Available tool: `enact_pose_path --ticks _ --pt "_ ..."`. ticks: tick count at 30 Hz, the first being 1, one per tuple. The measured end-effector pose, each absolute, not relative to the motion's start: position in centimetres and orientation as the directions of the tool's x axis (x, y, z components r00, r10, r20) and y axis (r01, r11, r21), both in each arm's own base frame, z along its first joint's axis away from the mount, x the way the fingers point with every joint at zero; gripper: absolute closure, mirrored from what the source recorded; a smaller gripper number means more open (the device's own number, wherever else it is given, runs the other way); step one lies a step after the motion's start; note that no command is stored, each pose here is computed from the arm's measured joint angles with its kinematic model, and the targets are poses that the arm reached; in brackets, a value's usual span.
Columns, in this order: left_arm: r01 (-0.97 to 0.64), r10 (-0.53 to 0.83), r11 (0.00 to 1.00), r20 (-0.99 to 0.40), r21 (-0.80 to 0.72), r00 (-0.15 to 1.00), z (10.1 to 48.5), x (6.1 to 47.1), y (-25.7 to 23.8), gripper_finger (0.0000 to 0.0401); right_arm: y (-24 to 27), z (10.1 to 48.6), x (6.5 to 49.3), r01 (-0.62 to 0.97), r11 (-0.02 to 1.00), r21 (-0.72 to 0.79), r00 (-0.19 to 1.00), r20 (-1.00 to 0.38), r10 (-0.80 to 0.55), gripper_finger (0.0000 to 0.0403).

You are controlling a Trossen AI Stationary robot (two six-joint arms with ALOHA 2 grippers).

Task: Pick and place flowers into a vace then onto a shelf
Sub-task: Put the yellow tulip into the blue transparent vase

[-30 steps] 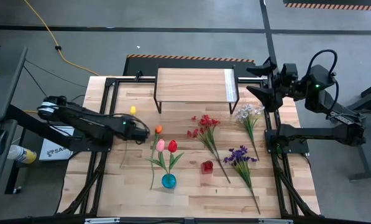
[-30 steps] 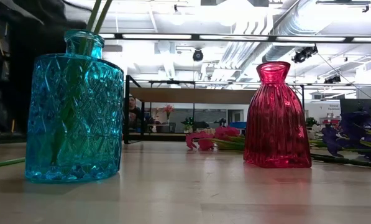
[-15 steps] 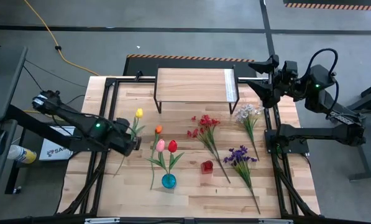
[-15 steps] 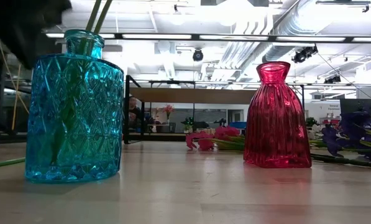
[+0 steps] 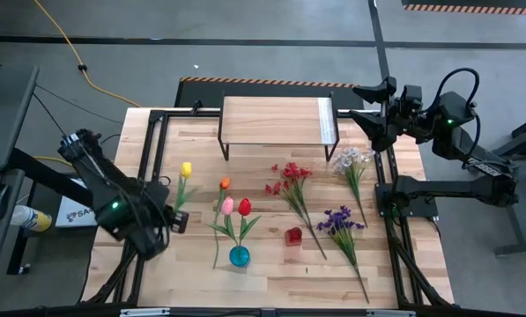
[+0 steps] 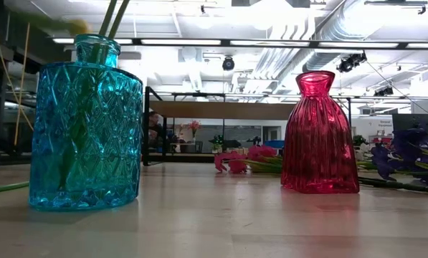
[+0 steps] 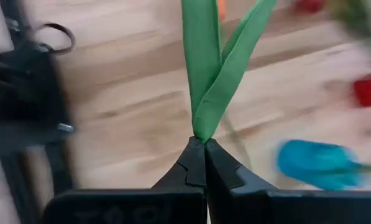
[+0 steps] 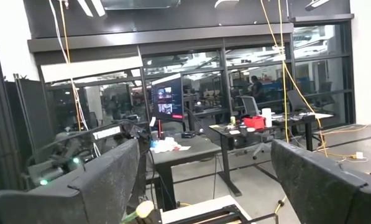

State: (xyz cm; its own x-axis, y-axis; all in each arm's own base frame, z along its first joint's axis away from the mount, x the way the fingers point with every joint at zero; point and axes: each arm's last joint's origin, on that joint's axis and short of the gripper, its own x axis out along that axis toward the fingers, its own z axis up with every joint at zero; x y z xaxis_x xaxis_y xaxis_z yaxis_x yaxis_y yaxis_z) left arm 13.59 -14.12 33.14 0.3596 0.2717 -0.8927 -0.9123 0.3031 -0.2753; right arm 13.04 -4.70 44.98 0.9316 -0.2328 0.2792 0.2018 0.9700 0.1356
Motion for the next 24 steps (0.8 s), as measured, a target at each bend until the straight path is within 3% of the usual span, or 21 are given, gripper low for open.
enact_pose_path --ticks 5,15,24 --pt "-0.821 0.359 0.359 -0.747 -0.444 0.56 34.6 13.6 -15.1 0.0377 -4.7 45.0 13.0 0.2 0.97 0.138 0.932 0.28 -0.232 0.0049" --pt "-0.704 0.382 0.483 -0.598 -0.52 0.704 37.9 14.4 -16.1 0.0377 -4.6 44.9 13.1 0.166 0.973 0.159 0.941 0.269 -0.205 0.0049" --pt "-0.525 0.389 0.596 -0.354 -0.607 0.85 41.8 15.1 -18.5 0.0377 -4.4 44.8 13.1 0.095 0.981 0.169 0.956 0.26 -0.138 0.0049"
